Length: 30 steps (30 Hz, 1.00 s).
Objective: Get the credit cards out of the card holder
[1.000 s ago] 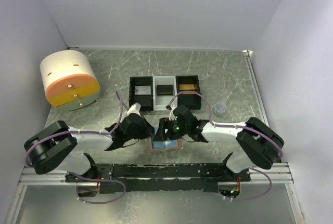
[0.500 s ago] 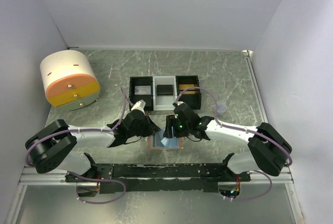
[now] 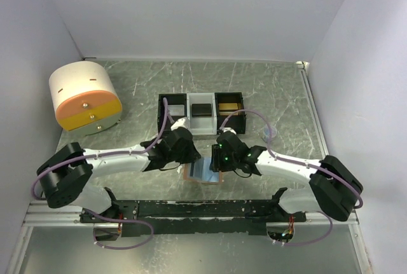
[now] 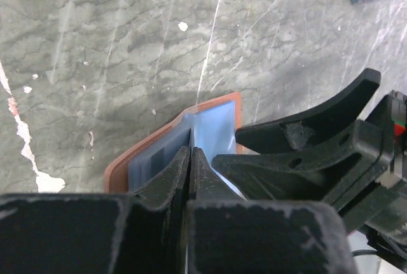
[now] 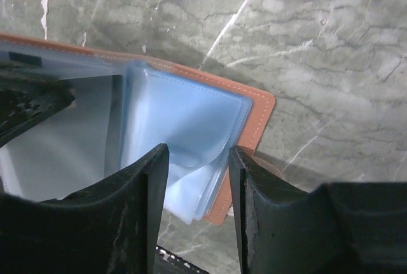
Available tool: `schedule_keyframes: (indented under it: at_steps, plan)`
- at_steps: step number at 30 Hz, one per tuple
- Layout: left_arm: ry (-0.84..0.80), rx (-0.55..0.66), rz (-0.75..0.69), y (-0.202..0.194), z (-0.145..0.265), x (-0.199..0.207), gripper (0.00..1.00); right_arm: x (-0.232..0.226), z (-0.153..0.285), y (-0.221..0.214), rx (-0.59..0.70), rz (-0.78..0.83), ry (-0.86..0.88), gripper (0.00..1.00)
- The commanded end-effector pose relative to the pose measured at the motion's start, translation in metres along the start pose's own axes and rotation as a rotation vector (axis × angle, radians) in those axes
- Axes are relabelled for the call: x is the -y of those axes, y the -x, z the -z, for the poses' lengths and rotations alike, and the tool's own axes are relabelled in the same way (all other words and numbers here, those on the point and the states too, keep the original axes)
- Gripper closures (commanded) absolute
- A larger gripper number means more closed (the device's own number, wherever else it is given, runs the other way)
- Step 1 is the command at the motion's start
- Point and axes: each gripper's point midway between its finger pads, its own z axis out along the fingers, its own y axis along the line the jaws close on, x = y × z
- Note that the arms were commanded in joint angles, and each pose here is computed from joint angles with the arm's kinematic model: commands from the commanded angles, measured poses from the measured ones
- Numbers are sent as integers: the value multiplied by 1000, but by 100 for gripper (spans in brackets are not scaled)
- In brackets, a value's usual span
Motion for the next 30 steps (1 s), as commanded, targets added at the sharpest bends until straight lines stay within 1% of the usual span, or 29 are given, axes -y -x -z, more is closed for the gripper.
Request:
schedule_keyframes:
  at_steps: [1,5,7,9,12,16,19,22,24,26,27,30]
  plan:
    - [116,4,-74,0,-5,-2,89,-13,6,-1,16,-15,101,58]
    - [157,-8,-106,-6,-12,3,81,-21,11,2,50,-78,159,53]
    - [155,-18,-113,-9,-15,8,73,-22,12,1,58,-108,179,52]
    - [143,-30,-116,-13,-18,15,67,-14,13,2,73,-146,141,49]
    - [101,-49,-112,-20,-21,24,52,-2,19,6,117,-181,91,45]
    - [37,-75,-99,-30,-24,35,42,17,34,15,192,-216,5,44]
    - [7,-93,-84,-37,-24,34,41,38,45,17,232,-249,-103,44]
    - [-27,-114,-72,-44,-22,34,38,46,55,19,258,-266,-134,44]
    - [-45,-98,-65,-42,-17,36,38,36,58,20,261,-252,-74,45]
    - [-76,-66,-62,-37,-8,40,37,22,59,21,252,-249,5,49]
    - [-87,-51,-61,-33,-4,41,36,13,60,22,252,-248,51,51]
    - [-88,1,-64,-22,10,39,30,-15,64,22,243,-246,217,53]
